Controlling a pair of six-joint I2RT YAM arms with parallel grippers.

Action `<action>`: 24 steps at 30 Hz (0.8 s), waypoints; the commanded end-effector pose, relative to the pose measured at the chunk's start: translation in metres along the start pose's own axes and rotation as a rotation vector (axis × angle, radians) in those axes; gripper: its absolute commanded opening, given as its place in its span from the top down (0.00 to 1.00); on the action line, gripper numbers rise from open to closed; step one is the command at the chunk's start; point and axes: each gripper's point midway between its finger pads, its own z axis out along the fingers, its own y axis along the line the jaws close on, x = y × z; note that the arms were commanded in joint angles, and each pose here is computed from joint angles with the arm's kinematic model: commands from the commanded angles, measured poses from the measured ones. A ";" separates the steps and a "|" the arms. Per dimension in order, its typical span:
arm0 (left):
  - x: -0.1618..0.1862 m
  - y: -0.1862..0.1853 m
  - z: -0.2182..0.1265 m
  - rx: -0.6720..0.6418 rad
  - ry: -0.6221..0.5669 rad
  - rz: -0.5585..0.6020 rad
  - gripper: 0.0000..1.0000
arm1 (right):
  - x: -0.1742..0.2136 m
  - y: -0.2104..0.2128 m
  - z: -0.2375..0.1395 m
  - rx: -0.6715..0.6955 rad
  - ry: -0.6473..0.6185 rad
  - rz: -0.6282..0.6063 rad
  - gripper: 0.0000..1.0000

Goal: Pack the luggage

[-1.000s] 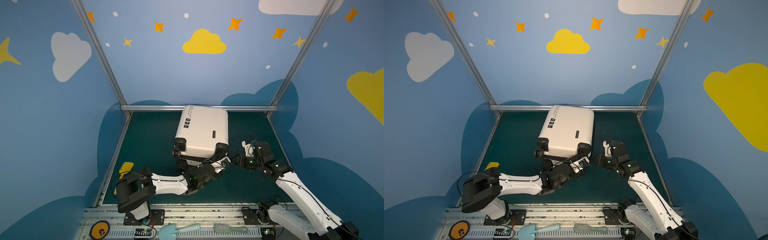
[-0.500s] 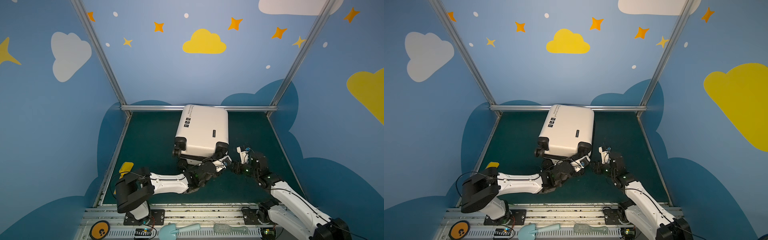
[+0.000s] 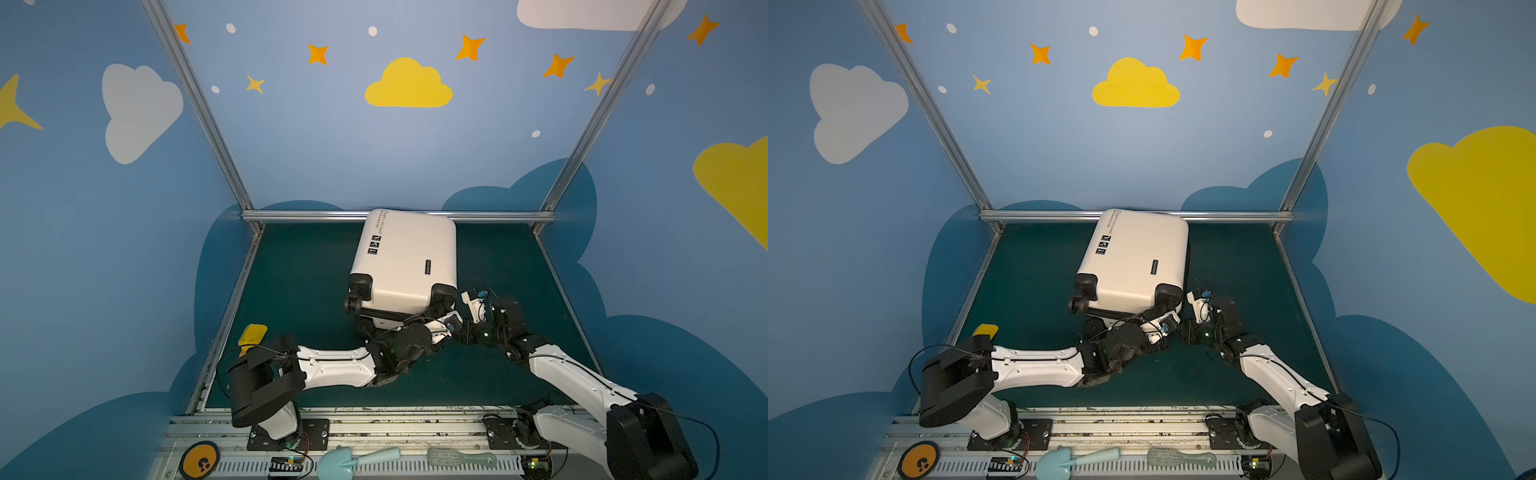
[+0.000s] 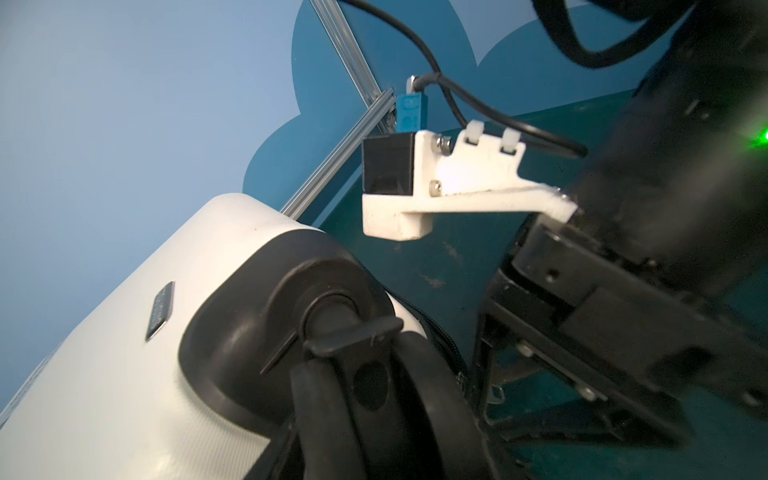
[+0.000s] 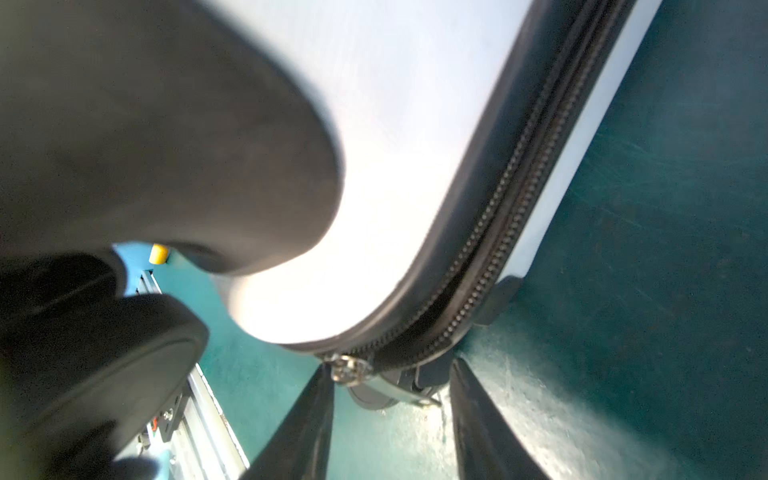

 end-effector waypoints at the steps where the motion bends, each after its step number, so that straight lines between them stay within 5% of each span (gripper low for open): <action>1: -0.030 0.022 0.000 -0.021 -0.080 -0.055 0.51 | -0.004 0.002 0.001 -0.018 -0.015 -0.019 0.63; 10: -0.030 0.023 -0.001 -0.023 -0.083 -0.062 0.52 | -0.002 -0.001 0.001 -0.009 -0.011 -0.011 0.83; 24: -0.029 0.023 -0.001 -0.022 -0.081 -0.064 0.55 | 0.005 -0.005 -0.001 0.003 -0.008 0.004 1.00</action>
